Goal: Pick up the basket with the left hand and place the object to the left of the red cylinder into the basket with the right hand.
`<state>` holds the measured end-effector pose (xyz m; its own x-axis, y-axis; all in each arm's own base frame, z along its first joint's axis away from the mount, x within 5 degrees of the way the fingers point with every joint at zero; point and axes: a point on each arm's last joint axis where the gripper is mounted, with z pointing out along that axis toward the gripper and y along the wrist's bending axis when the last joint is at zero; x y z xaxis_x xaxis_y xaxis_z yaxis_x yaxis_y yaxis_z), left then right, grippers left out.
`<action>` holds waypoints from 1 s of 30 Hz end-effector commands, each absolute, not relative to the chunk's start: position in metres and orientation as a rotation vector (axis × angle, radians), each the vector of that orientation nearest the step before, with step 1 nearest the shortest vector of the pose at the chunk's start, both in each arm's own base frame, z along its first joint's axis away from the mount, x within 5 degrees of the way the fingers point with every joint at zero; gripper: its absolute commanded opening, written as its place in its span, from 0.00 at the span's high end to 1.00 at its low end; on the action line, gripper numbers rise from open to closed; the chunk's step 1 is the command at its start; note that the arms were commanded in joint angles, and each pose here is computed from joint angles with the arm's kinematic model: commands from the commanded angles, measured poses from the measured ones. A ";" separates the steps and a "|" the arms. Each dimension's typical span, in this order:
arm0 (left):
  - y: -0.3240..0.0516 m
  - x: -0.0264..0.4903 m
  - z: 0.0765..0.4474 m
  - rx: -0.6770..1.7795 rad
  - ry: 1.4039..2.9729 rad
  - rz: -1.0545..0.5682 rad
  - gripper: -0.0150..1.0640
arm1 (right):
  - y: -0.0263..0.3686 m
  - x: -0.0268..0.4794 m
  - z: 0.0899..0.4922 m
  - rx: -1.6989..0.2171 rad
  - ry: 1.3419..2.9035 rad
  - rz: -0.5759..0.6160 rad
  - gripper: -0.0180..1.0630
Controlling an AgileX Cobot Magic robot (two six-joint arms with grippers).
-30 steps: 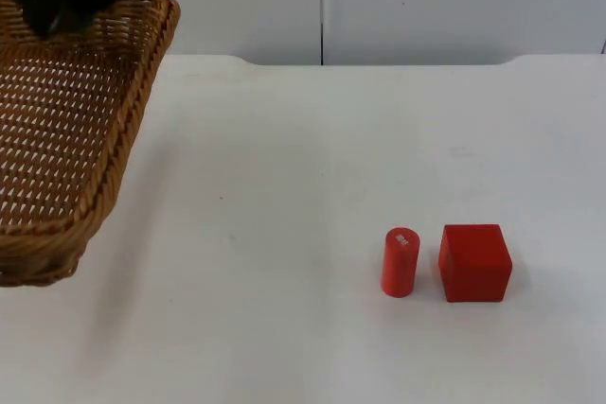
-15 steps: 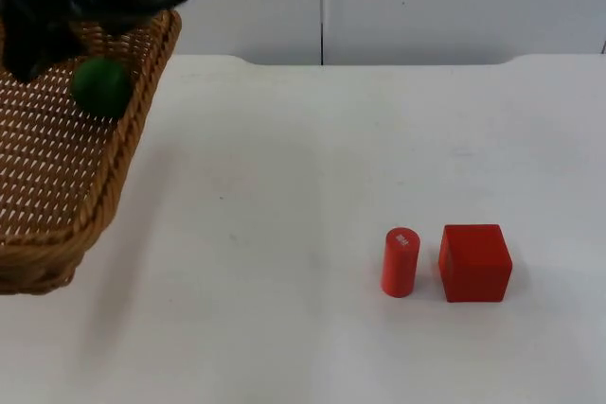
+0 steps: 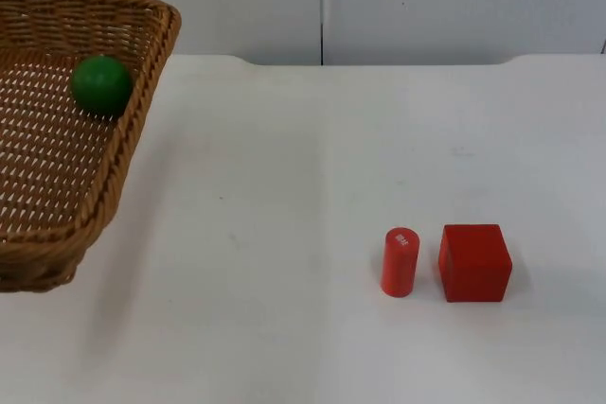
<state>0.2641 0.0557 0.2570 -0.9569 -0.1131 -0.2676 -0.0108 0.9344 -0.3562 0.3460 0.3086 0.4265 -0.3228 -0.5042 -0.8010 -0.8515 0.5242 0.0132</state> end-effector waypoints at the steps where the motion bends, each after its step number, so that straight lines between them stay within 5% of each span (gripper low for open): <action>1: 0.053 0.265 0.261 -0.111 2.773 -0.556 0.99 | 0.293 0.336 0.446 -1.095 1.967 0.564 0.20; 12: 0.053 0.265 0.261 -0.109 2.768 -0.564 0.99 | 0.263 0.322 0.427 -0.990 2.173 0.247 0.20; 30: 0.047 0.270 0.263 -0.108 2.729 -0.581 0.99 | 0.161 0.197 0.372 -0.968 2.221 0.252 0.20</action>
<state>0.2666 0.0532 0.2583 -0.9494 -0.1249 -0.2881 -0.0083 0.9272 -0.3746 0.2084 0.1692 0.3737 -0.4911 -0.5840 -0.6463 -0.7107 0.6976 -0.0904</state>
